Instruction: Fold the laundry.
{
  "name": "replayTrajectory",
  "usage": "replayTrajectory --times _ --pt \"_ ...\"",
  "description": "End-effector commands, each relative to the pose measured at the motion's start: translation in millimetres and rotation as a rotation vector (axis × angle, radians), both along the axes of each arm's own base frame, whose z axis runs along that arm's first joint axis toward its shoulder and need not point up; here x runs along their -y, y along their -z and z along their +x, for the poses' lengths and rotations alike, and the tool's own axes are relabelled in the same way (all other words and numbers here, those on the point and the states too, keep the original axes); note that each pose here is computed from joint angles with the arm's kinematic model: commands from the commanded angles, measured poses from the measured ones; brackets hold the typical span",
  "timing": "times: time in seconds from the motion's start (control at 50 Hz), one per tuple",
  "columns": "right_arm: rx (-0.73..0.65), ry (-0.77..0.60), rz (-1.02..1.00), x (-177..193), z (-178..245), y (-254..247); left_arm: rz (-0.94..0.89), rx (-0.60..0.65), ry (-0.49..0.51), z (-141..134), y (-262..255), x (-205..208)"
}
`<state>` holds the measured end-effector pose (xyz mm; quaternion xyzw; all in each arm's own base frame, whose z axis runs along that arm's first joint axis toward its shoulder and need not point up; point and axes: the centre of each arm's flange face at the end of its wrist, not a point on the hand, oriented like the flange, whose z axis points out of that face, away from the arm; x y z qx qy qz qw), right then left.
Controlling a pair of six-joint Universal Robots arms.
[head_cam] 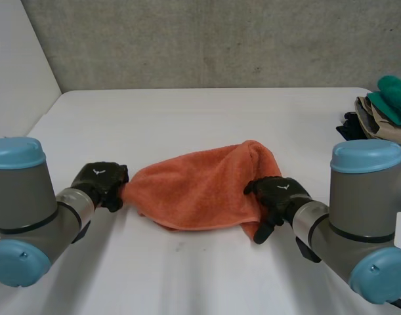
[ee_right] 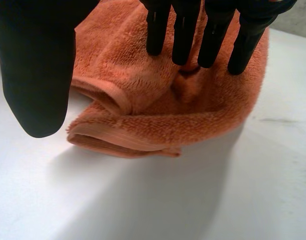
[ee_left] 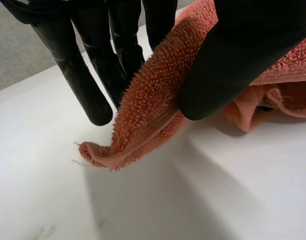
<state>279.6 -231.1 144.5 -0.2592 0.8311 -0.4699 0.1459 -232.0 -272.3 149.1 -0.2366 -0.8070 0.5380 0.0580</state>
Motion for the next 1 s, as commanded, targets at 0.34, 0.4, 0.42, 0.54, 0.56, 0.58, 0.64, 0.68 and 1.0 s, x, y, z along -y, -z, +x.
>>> replayTrajectory --times 0.34,0.4,0.42,0.54,0.56,0.58,0.64,0.68,1.0 --pt "0.027 0.041 -0.175 64.0 48.7 2.4 -0.238 -0.077 0.047 -15.4 -54.0 43.2" --pt "0.100 0.051 -0.305 86.6 57.6 -29.6 -0.360 -0.113 0.040 -22.1 -80.1 62.0" --pt "0.121 0.054 -0.349 92.0 60.5 -41.0 -0.401 -0.125 0.037 -23.5 -89.4 67.4" --pt "0.276 0.082 -0.870 128.2 77.9 -157.1 -0.833 -0.298 -0.046 -18.0 -195.5 101.1" --pt "0.291 0.095 -0.950 130.7 77.3 -173.1 -0.886 -0.329 -0.054 -15.9 -209.9 101.1" --pt "0.303 0.104 -1.024 131.1 77.3 -187.5 -0.939 -0.365 -0.063 -13.5 -224.7 100.6" --pt "0.358 0.133 -1.292 125.2 74.1 -240.7 -1.121 -0.501 -0.076 -4.0 -271.6 93.8" --pt "0.388 0.119 -1.382 118.6 73.6 -259.5 -1.182 -0.544 -0.071 -0.1 -288.0 87.9" --pt "0.172 -0.270 -0.965 89.1 65.4 -178.1 -0.671 -0.360 -0.033 16.0 -168.6 44.8"
